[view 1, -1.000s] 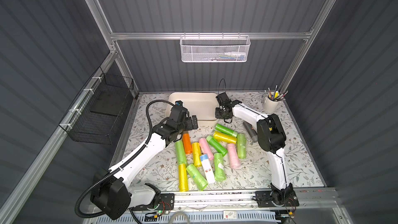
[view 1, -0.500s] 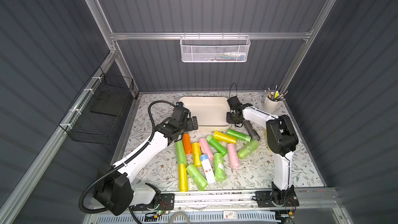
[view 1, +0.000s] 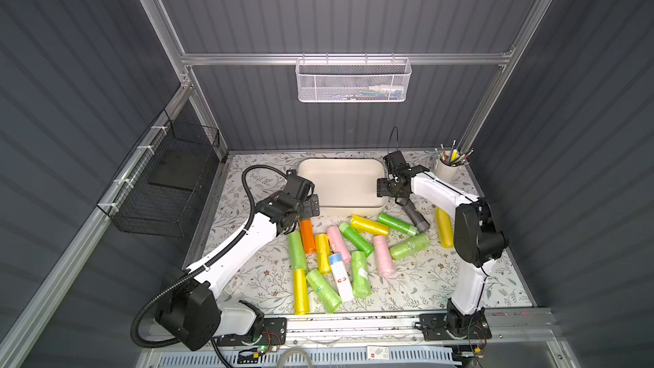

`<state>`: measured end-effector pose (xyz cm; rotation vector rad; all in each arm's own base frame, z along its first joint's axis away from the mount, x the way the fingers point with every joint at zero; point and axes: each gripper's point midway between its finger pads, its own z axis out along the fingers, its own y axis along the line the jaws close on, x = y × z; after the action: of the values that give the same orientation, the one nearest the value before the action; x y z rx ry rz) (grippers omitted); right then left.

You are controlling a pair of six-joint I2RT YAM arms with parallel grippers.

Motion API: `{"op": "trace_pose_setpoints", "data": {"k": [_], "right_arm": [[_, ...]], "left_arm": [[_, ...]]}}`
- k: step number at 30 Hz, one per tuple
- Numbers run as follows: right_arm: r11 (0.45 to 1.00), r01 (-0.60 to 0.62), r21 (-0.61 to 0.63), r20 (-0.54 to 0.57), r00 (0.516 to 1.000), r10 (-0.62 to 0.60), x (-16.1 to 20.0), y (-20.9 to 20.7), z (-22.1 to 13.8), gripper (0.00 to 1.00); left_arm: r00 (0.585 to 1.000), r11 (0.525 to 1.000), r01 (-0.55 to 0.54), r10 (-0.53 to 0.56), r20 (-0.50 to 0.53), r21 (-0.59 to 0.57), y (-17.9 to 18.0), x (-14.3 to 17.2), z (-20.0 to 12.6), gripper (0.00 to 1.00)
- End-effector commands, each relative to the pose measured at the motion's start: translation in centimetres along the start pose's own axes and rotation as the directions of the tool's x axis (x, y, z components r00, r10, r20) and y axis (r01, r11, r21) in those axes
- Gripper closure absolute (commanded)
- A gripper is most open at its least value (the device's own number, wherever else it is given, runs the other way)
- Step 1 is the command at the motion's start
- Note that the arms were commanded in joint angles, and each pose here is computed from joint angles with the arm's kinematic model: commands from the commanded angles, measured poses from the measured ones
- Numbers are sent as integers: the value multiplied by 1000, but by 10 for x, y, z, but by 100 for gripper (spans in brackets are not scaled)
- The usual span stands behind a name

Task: Put the roll of trash bags into the storage box
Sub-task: Move the storage box to the center of the board, then pick up the roll of trash bags from the center of the board.

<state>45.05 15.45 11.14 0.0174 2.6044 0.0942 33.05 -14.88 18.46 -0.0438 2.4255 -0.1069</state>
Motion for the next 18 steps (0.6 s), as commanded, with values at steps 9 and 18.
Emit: {"op": "trace_pose_setpoints", "data": {"k": [9,18], "right_arm": [[991,25,-132,104,995,-11,-17,37,-80,2],[973,-19,-231,81,996,38,24,40,-116,1]], "left_arm": [[991,981,62,-82,-104,-184,58,54,-33,0],[963,989,80,-110,-248,-126,62,102,-54,0]]}}
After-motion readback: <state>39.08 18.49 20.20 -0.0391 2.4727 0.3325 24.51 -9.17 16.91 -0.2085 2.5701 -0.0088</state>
